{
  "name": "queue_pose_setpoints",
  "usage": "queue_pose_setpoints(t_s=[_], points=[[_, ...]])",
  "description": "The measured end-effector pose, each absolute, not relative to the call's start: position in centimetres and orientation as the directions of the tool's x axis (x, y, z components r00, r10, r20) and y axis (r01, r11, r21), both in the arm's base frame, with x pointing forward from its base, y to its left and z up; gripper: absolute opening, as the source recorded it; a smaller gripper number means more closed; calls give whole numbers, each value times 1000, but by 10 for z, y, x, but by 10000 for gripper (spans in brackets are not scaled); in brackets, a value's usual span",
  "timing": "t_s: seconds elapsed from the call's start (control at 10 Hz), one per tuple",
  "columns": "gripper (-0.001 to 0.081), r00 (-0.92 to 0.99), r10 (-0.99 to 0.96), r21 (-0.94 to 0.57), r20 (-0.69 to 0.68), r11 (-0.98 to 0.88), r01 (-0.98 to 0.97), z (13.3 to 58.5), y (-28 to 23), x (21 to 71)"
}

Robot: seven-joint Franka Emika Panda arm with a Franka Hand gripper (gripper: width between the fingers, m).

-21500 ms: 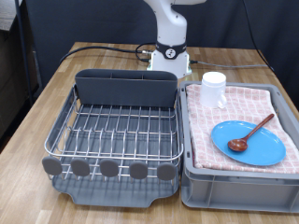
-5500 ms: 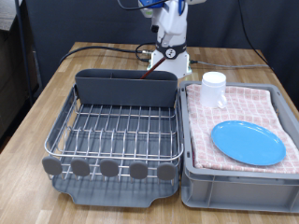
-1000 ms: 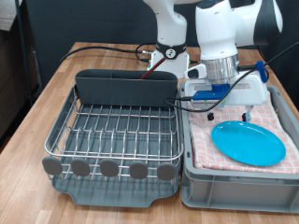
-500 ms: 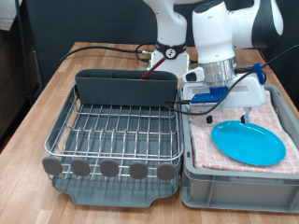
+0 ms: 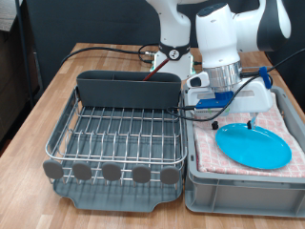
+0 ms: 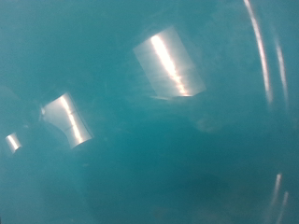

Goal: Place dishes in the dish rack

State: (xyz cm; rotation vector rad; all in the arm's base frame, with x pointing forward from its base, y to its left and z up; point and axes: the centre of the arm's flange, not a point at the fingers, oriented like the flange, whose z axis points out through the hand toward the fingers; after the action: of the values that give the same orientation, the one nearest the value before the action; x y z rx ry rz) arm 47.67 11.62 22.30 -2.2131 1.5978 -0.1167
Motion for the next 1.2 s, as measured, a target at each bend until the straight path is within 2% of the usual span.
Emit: queue_pose_setpoints(t_s=[0.4, 0.5, 0.6, 0.7, 0.8, 0.9, 1.1, 1.2], points=[[802, 347, -921, -387, -174, -261, -885, 221, 120, 481], [690, 347, -922, -389, -173, -260, -884, 221, 120, 481], [540, 346, -923, -389, -171, -259, -884, 220, 120, 481], [540, 346, -923, -390, -170, -260, -884, 220, 121, 480], [364, 344, -923, -389, -171, -257, -884, 220, 121, 480], [364, 340, -924, -389, -174, -252, -886, 220, 122, 480], [62, 337, -925, -390, -174, -249, -886, 219, 123, 479], [62, 336, -926, -393, -172, -248, -885, 220, 123, 480]])
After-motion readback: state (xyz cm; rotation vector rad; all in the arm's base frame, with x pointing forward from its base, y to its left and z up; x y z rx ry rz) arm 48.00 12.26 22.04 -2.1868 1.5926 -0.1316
